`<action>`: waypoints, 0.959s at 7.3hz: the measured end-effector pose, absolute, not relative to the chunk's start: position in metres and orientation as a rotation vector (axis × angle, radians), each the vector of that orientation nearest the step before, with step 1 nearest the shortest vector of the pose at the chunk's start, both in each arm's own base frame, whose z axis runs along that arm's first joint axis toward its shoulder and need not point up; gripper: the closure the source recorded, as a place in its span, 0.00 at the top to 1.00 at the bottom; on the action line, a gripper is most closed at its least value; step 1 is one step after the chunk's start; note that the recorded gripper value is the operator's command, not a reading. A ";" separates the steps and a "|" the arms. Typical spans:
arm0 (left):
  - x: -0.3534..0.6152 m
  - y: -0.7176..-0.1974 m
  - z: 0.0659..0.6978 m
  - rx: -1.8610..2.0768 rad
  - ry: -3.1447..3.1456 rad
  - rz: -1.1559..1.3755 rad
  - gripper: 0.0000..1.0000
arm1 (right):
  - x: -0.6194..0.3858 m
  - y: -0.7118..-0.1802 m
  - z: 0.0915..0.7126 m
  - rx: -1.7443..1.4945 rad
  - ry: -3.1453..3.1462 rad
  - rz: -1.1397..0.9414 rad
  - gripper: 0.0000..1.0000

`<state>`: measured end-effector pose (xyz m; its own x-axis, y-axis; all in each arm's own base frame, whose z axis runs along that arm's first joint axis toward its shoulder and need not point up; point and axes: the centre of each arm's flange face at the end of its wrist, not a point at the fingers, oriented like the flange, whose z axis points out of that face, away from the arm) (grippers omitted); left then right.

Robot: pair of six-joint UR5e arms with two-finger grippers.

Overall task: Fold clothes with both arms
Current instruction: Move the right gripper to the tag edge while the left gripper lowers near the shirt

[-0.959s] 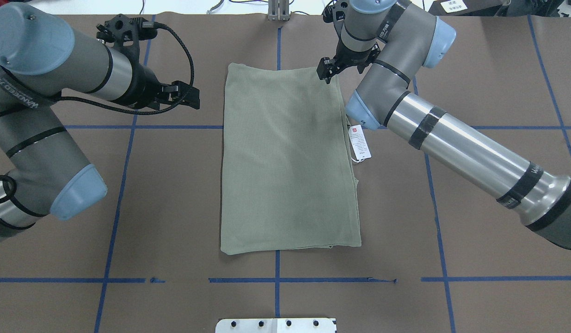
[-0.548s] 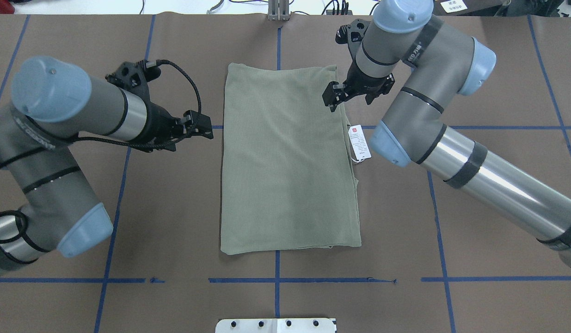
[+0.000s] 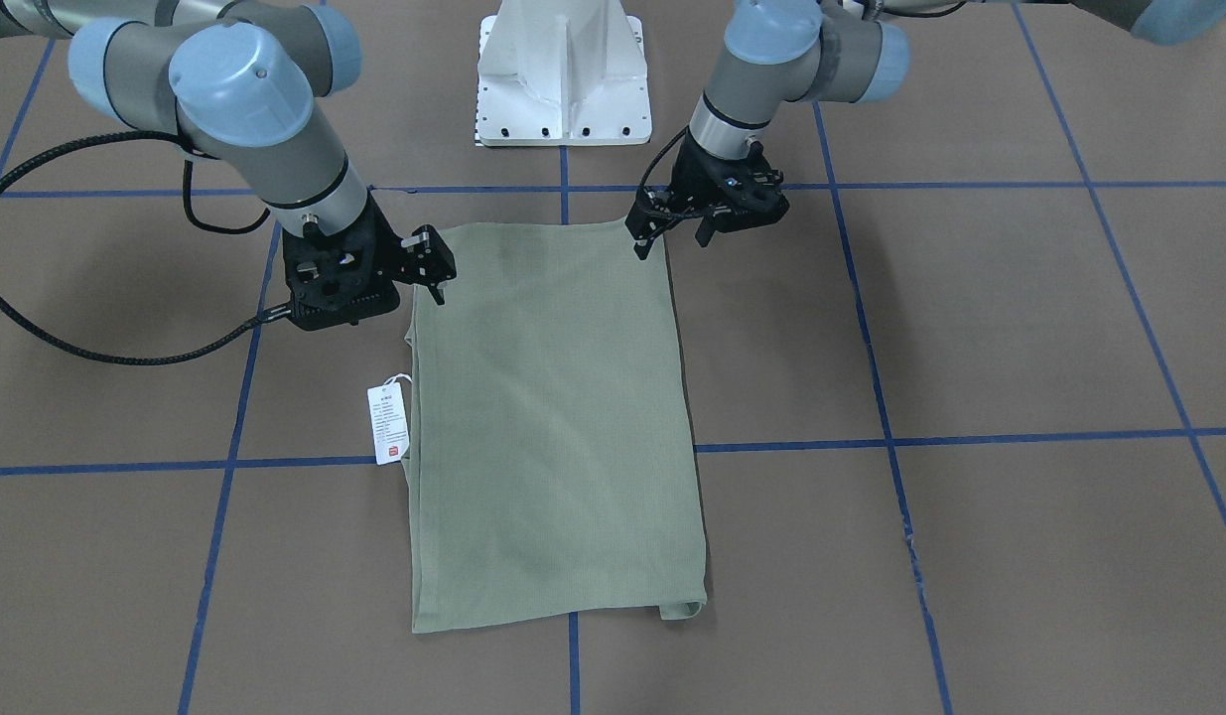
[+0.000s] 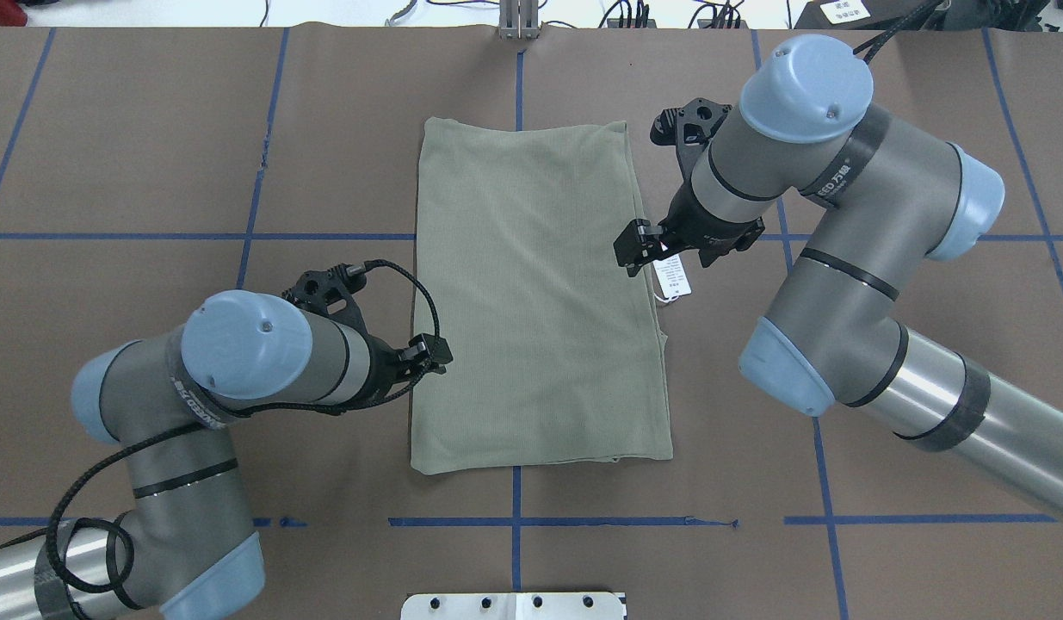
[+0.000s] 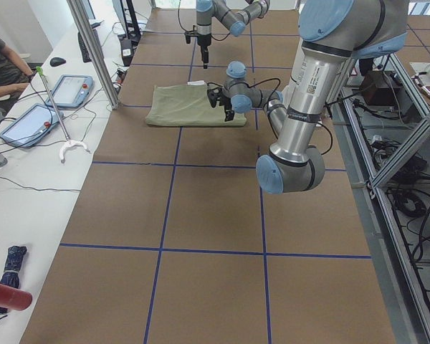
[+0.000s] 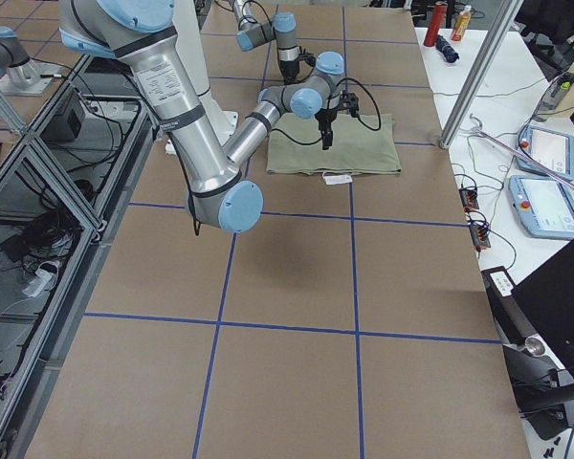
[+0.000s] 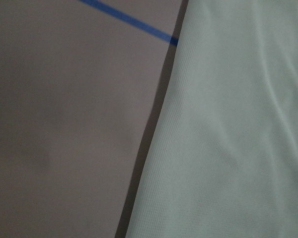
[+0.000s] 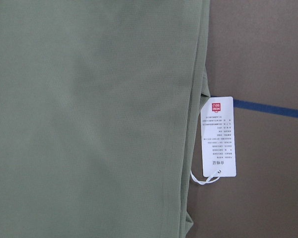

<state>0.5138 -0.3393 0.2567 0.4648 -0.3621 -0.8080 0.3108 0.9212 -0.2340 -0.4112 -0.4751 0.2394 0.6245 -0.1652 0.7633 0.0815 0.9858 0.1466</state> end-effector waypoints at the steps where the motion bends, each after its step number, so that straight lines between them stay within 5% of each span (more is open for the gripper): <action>1: 0.528 -0.323 0.256 -0.068 0.972 -0.409 0.99 | -0.411 -0.464 0.238 0.090 -0.890 -0.134 1.00; 3: 0.549 -0.308 0.263 -0.060 0.931 -0.401 0.98 | -0.418 -0.454 0.238 0.077 -0.890 -0.132 1.00; 7: 0.566 -0.303 0.266 -0.062 0.897 -0.394 0.76 | -0.425 -0.449 0.248 0.062 -0.876 -0.136 1.00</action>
<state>0.5661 -0.3029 0.2663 0.5573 -0.3598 -0.7483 0.3082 0.9265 -0.2159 -0.4247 -0.4492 0.2476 0.6323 -0.1444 0.7612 0.0938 0.9895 0.1099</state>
